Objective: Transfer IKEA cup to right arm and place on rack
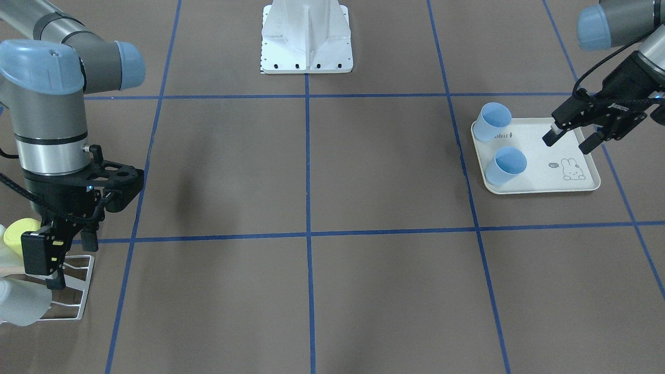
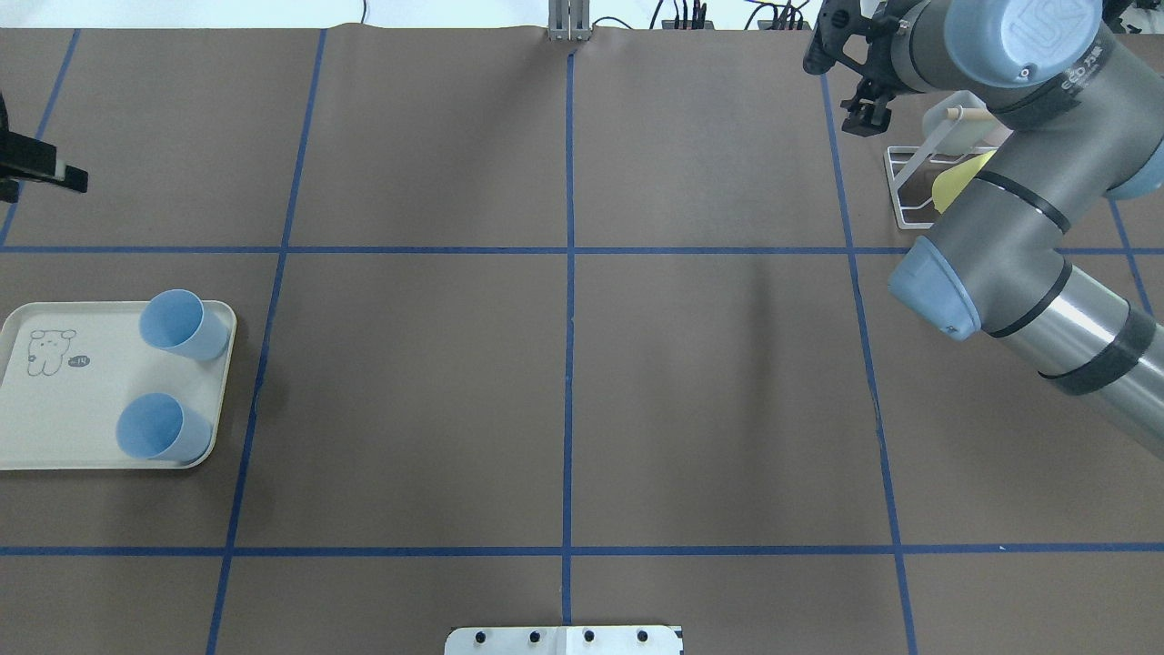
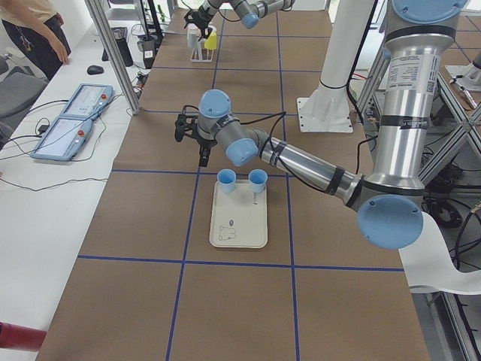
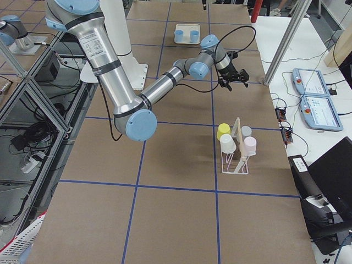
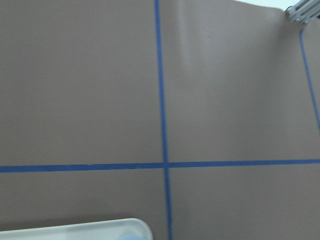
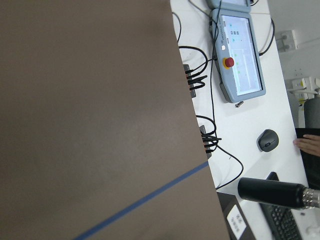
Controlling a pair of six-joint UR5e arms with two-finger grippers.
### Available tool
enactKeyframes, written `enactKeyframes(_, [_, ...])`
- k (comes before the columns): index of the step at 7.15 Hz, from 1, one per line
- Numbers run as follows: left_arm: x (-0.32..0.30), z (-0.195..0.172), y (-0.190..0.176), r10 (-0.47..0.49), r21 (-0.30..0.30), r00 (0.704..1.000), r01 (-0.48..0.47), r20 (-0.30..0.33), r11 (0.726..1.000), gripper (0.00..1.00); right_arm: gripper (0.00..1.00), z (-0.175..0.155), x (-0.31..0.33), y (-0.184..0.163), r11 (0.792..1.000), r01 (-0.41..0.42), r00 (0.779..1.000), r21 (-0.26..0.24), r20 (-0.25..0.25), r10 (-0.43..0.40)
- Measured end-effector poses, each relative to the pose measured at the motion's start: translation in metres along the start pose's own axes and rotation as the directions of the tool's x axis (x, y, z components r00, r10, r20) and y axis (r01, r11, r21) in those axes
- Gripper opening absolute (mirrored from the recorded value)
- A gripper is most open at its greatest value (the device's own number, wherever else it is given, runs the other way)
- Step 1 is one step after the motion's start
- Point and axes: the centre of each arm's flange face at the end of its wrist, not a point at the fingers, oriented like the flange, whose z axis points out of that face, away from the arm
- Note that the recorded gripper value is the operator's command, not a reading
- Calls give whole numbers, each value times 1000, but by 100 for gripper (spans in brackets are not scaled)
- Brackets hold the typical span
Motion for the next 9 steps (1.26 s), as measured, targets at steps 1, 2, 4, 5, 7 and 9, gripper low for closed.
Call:
enactKeyframes(1, [-31, 8, 19, 15, 14, 996, -17, 88, 1000, 100, 100, -14, -19, -13, 979, -201, 979, 32, 51, 199])
enactKeyframes(2, [-45, 20, 35, 27, 8, 989, -29, 149, 1000, 100, 100, -19, -36, -20, 955, -294, 953, 33, 88, 291])
enactKeyframes(4, [-35, 53, 59, 29, -42, 984, -22, 175, 999, 100, 100, -22, -56, -25, 939, -344, 925, 10, 177, 337])
enactKeyframes(5, [-15, 79, 72, -8, -54, 981, 18, 193, 998, 100, 100, -25, -64, -27, 931, -364, 902, -11, 244, 355])
enactKeyframes(7, [22, 122, 92, -54, -49, 973, 67, 223, 997, 95, 100, -29, -69, -28, 920, -392, 877, -28, 290, 383])
enactKeyframes(9, [36, 142, 94, -72, -57, 972, 87, 223, 995, 63, 100, -29, -70, -29, 918, -396, 874, -28, 294, 386])
